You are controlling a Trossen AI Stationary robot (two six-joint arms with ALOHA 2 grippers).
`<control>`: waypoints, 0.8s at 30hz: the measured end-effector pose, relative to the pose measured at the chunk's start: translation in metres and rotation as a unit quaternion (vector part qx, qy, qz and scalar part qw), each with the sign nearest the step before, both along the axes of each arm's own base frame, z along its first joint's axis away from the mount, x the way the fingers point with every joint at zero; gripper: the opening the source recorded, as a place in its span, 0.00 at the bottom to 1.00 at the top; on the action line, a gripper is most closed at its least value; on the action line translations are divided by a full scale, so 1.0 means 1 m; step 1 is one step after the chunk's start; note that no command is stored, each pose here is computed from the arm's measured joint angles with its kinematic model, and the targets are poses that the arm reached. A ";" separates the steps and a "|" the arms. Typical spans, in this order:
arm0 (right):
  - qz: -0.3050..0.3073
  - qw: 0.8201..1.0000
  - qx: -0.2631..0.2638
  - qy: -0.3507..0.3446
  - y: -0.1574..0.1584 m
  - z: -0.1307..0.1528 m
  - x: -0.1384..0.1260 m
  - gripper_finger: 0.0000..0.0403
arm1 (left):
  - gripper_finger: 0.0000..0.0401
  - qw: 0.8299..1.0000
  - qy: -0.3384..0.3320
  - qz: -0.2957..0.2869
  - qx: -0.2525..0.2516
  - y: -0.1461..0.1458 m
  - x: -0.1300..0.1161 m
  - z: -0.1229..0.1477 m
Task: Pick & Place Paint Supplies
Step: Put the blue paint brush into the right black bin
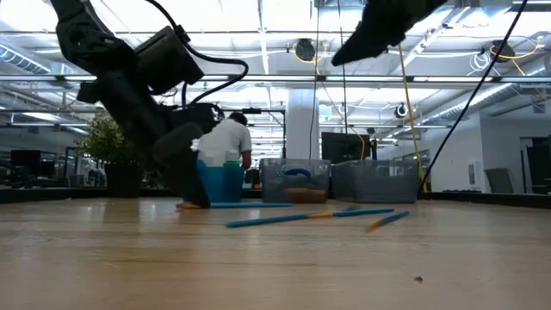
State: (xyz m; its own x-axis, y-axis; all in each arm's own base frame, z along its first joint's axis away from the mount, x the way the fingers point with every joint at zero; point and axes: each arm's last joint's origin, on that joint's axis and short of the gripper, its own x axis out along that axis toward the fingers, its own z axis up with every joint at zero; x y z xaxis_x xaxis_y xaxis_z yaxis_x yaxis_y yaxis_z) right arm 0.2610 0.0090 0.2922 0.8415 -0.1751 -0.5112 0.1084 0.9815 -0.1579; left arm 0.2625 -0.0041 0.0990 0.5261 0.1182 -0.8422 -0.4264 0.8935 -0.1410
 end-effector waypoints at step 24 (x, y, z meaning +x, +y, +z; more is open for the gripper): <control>-0.128 0.971 -0.047 -0.197 -0.032 -0.055 -0.077 0.23 | 0.03 0.967 -0.240 -0.012 0.080 -0.002 0.000 0.090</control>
State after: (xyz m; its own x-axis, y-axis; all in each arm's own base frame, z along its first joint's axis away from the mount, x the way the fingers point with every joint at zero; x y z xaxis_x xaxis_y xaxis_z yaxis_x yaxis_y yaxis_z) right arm 0.1845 -0.0230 0.2369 0.8907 -0.4355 -0.1304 0.4177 0.8972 -0.1432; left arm 0.2628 -0.0059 0.1886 0.8559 0.2102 -0.4724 -0.3257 0.9288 -0.1769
